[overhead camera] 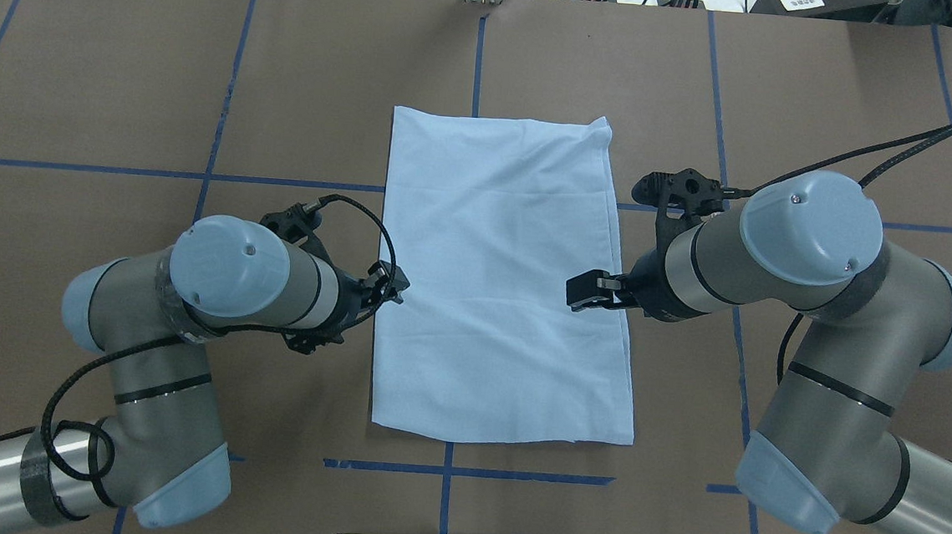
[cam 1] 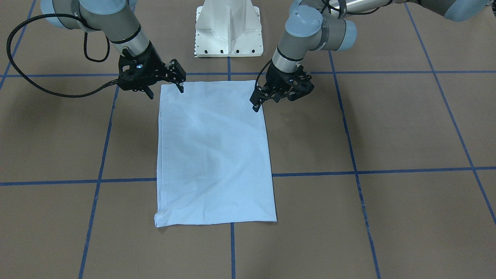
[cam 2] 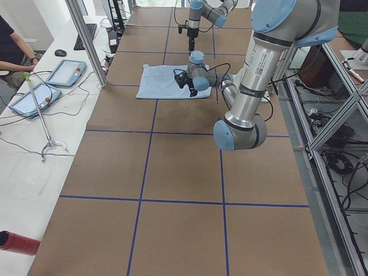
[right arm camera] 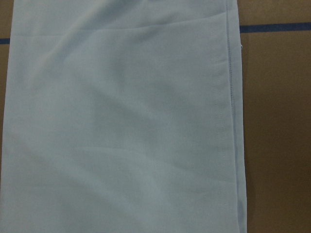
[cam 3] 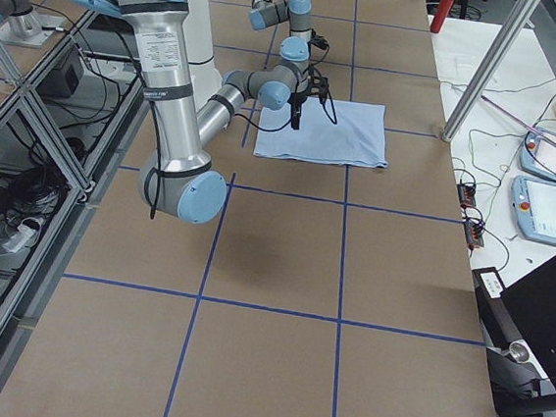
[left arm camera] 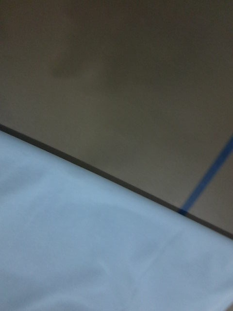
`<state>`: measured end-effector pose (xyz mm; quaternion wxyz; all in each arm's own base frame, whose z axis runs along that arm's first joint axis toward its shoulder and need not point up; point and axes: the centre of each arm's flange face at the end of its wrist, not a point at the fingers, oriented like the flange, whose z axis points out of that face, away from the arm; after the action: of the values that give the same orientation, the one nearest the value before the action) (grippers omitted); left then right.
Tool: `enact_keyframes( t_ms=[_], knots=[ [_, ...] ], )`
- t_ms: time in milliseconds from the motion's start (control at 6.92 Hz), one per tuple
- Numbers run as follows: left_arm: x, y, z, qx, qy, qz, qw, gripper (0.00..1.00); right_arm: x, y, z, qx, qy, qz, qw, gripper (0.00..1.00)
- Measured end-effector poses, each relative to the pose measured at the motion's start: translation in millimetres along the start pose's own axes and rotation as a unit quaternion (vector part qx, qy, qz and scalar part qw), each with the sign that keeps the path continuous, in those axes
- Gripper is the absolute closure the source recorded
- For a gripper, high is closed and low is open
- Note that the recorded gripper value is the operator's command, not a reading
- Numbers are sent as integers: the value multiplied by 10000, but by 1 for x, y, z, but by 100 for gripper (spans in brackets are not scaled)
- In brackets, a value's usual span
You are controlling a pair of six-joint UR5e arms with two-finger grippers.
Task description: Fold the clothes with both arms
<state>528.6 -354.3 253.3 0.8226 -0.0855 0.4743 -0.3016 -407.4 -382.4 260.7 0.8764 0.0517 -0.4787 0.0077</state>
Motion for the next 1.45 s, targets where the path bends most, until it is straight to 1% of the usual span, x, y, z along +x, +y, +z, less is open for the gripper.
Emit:
enact_keyframes(
  t_ms=[145, 289, 434, 723, 867, 1012, 1156, 1445],
  knots=[
    [-7, 24, 2, -39, -226, -258, 9994, 10, -1, 0, -2, -49, -37, 116, 9999, 0],
    [-12, 46, 7, -71, -381, -399, 9985, 10, -2, 0, -2, -79, -57, 172, 9998, 0],
    [-18, 64, 15, -52, -458, -403, 9981, 10, -2, 0, -3, -86, -65, 202, 9997, 0],
    [-25, 80, 27, -6, -525, -353, 9980, 16, -2, 0, -2, -88, -65, 217, 9997, 0],
    [-27, 84, 29, -12, -547, -336, 9979, 24, -2, 0, -2, -83, -64, 218, 9997, 0],
    [-28, 88, 31, -28, -557, -319, 9979, 36, -2, 0, -2, -78, -62, 219, 9997, 0],
    [-27, 90, 31, -36, -557, -314, 9979, 42, -2, -1, -3, -74, -61, 220, 9997, 0],
    [-27, 90, 34, 34, -542, -315, 9980, 63, -2, -1, -3, -70, -60, 222, 9997, 0]
  ],
)
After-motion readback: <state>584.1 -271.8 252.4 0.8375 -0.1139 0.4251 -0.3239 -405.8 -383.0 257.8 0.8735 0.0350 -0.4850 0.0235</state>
